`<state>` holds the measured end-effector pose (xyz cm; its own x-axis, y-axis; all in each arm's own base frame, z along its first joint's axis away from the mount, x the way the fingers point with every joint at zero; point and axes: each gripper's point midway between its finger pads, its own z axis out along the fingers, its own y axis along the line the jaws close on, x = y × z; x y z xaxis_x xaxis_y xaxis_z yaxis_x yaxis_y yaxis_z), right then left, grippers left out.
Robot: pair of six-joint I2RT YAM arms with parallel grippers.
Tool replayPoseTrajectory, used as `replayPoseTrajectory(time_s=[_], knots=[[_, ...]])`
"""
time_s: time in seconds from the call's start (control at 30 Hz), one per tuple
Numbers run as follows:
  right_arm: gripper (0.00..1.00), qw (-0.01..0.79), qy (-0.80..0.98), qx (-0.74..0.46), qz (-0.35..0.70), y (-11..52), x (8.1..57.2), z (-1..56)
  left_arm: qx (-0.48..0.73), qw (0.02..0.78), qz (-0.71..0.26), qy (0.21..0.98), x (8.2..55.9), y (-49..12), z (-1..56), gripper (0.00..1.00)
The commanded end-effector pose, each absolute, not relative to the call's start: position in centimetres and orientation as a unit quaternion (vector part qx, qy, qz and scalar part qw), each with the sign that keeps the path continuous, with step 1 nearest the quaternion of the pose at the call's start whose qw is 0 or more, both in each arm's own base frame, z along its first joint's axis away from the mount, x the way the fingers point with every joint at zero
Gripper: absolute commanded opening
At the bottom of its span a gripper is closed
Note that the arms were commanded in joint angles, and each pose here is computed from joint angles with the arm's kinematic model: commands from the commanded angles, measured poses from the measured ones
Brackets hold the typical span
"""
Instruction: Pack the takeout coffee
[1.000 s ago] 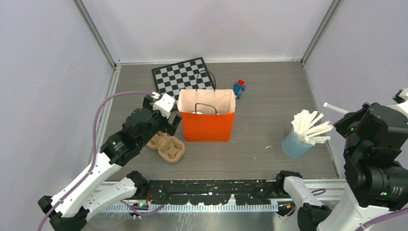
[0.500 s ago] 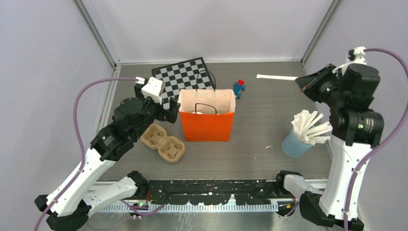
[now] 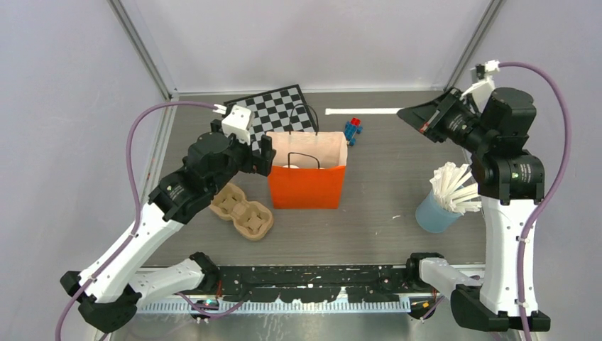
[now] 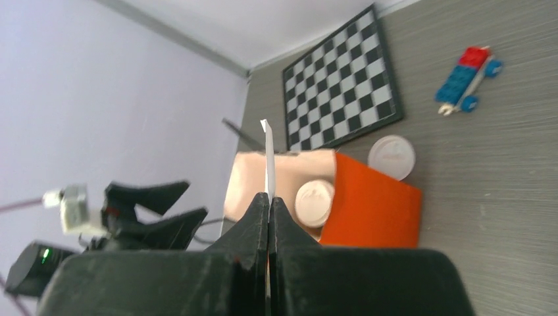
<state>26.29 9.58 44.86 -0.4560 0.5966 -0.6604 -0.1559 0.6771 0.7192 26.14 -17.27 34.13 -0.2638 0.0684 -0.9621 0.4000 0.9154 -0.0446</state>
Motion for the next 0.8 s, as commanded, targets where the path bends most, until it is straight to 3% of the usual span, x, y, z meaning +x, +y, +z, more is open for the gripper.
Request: replayPoseTrajectory(time_s=[0.0,0.23,0.77], knots=[[0.0,0.492,0.756,0.065,0.426,13.4,24.6,45.9,0.116,0.604,-0.156,0.773,26.9,-17.5,36.3,1.0],[0.0,0.496,0.75,0.048,0.436,15.1,25.0,46.8,0.089,0.604,-0.142,0.779,26.9,-16.4,36.1,1.0],[0.0,0.423,0.775,0.03,0.469,20.8,28.1,41.2,0.071,0.61,-0.149,0.775,25.9,-15.4,36.6,1.0]])
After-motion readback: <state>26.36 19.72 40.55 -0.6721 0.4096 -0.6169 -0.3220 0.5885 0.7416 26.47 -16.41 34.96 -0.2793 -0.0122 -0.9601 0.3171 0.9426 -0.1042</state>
